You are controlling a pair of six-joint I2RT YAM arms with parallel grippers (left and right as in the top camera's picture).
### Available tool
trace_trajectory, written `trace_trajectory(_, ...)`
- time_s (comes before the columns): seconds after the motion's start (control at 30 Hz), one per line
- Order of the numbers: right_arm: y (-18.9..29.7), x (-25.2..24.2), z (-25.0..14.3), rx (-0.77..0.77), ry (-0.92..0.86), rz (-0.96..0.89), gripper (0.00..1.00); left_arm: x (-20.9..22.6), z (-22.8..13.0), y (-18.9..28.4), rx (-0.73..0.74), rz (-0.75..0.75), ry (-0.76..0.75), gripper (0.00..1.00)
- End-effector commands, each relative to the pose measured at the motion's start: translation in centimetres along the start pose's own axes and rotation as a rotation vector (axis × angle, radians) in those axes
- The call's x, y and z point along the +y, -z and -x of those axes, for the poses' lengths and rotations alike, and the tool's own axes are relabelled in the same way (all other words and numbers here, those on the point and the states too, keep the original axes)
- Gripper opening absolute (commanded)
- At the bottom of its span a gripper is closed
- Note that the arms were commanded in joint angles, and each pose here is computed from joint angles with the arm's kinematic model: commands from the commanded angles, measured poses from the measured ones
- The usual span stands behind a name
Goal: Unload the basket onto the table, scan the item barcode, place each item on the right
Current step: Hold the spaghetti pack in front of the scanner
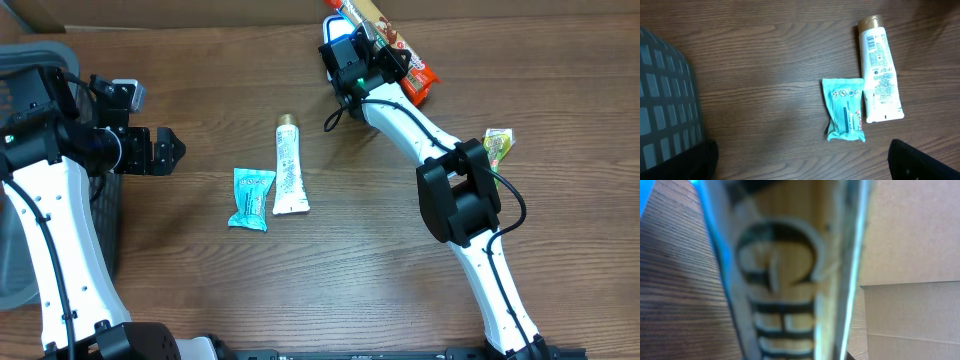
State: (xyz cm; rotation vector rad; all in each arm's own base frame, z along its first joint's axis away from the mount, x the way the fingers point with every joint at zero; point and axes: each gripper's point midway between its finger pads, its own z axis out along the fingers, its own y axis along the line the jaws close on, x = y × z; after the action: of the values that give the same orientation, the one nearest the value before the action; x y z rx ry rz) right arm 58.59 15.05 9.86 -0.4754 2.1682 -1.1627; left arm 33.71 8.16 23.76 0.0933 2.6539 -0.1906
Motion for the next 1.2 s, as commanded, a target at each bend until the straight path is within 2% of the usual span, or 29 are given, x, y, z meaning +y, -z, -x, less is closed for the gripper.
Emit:
trace_trajectory(0.0, 1.1, -3.0, 1.3, -0.023, -0.12, -0.051, 0.04, -0.2, 0.1, -0.2, 0.0, -0.013, -0.022, 1.0)
trace_trajectory(0.3, 1.1, -2.8, 1.3, -0.025, -0.138, -0.041, 0.04, -0.2, 0.1, -0.2, 0.0, -0.013, -0.022, 1.0)
trace_trajectory(0.5, 1.5, -2.5, 1.5, -0.031, 0.049, -0.039, 0.04, -0.2, 0.1, -0.2, 0.0, -0.013, -0.022, 0.99)
trace_trajectory(0.67, 2.6, -5.1, 2.6, -0.024, 0.13, -0.194, 0.04, -0.2, 0.1, -0.2, 0.0, -0.013, -0.022, 1.0)
trace_trajectory(1.03, 4.8, -5.5, 3.9, -0.061, 0.125, -0.208, 0.04, -0.2, 0.1, -0.2, 0.0, -0.013, -0.022, 1.0)
trace_trajectory(1.17, 7.3, -7.2, 4.7, -0.122, 0.066, -0.102, 0.04, -0.2, 0.1, -0.2, 0.0, -0.013, -0.022, 0.99)
